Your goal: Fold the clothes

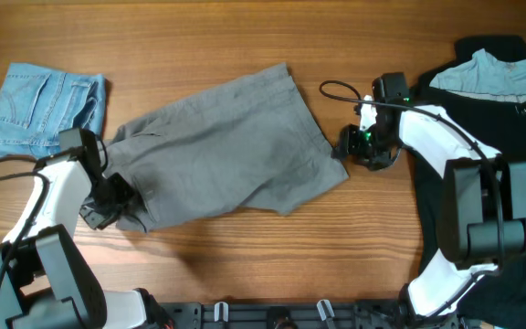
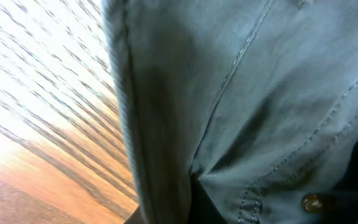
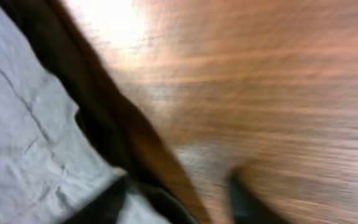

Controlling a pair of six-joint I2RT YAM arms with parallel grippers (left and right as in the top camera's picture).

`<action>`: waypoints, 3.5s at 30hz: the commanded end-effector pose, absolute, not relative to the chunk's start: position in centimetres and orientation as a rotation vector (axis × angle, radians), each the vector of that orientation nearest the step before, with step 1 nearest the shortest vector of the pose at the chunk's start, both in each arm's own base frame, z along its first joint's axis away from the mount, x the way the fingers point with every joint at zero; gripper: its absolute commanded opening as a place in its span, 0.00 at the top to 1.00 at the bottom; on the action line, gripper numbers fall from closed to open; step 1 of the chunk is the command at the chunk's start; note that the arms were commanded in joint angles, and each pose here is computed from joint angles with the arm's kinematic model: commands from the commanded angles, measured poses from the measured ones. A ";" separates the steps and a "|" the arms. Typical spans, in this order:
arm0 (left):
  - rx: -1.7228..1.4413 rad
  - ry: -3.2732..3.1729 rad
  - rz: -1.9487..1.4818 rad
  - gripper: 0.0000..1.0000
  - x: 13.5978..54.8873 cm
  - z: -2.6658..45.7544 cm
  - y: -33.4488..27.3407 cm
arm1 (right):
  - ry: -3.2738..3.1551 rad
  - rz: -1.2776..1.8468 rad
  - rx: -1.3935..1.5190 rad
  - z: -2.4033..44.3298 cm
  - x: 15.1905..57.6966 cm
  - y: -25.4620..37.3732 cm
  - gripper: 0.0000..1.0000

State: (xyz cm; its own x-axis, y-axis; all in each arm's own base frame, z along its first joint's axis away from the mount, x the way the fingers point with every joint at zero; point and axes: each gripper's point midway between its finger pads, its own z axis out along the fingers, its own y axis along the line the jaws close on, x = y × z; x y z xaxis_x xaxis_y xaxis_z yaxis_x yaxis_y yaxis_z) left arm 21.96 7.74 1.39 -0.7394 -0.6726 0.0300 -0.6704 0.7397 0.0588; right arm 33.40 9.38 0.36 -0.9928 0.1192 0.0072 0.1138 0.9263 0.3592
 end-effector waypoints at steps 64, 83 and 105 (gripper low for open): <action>0.761 -3.131 0.807 0.68 33.6 3.7 3.6 | 2.120 0.957 -0.163 16.2 48.3 11.8 0.95; 1.068 -3.267 0.808 0.96 32.8 9.6 10.1 | 2.098 0.890 -0.112 16.6 49.4 11.2 0.96; 0.756 -3.109 0.768 0.48 33.2 1.9 3.6 | 2.153 0.856 -0.093 15.4 49.1 13.2 0.95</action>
